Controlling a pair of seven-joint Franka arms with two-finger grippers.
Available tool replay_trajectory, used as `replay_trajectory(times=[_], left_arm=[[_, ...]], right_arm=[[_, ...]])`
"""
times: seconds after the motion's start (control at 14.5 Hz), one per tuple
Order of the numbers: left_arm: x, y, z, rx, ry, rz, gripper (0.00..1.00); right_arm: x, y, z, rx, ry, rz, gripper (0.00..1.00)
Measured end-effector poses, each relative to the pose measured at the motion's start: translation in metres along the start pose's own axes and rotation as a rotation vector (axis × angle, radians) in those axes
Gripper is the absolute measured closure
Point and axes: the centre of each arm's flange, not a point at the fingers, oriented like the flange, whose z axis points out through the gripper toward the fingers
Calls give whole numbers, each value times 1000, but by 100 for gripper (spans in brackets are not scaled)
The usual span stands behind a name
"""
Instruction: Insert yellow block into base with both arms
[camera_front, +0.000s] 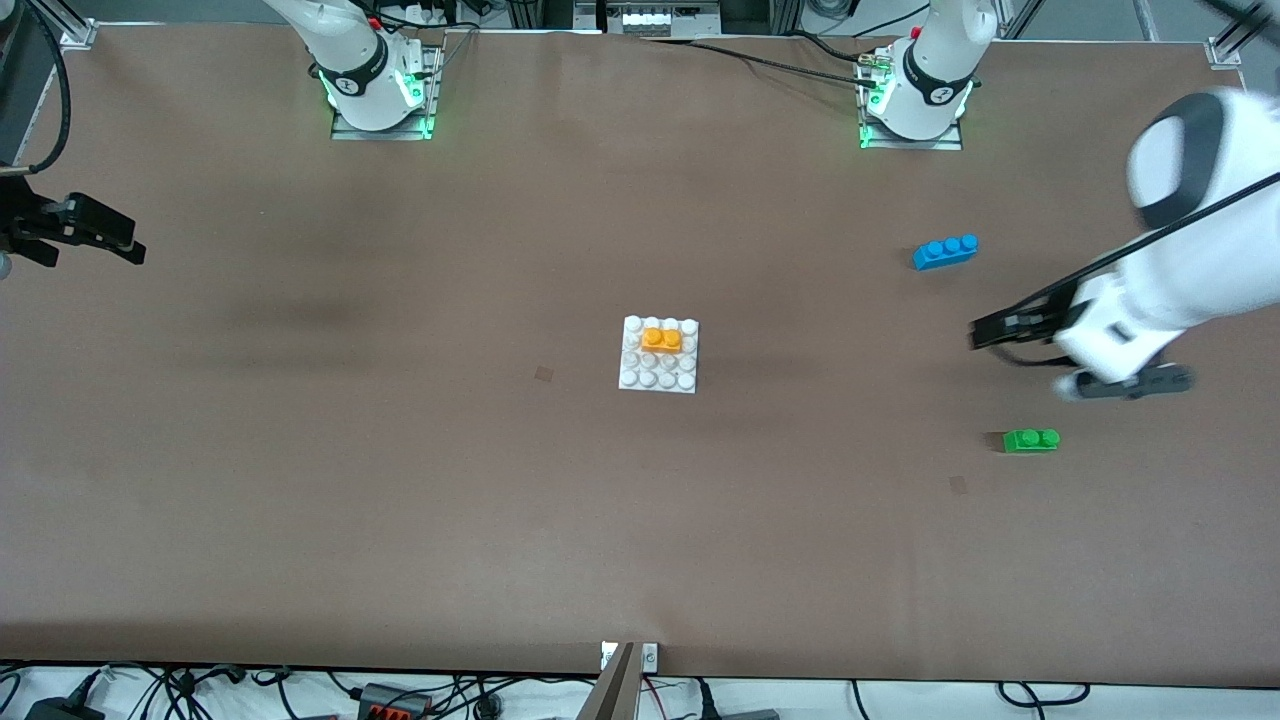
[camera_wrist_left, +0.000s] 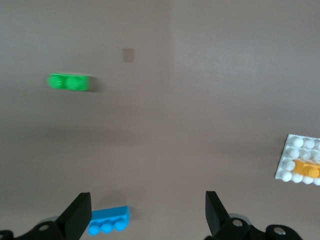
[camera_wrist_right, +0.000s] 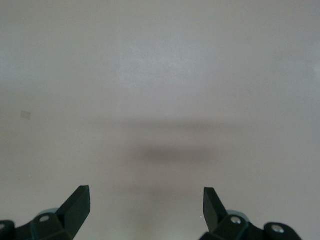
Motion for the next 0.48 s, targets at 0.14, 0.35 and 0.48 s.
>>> replay_trajectory(times=[0.14,0.35,0.48], left_arm=[[-21,-6,-34,52,-5,11,0],[-43,0,-68,121,-7,32,0],[-43,4,-67,124,-12,39,0]], right_arm=[[1,-3,0,0,4,10,0],[2,-4,0,-1,6,11,0],[2,-5,0,-1,6,11,0]])
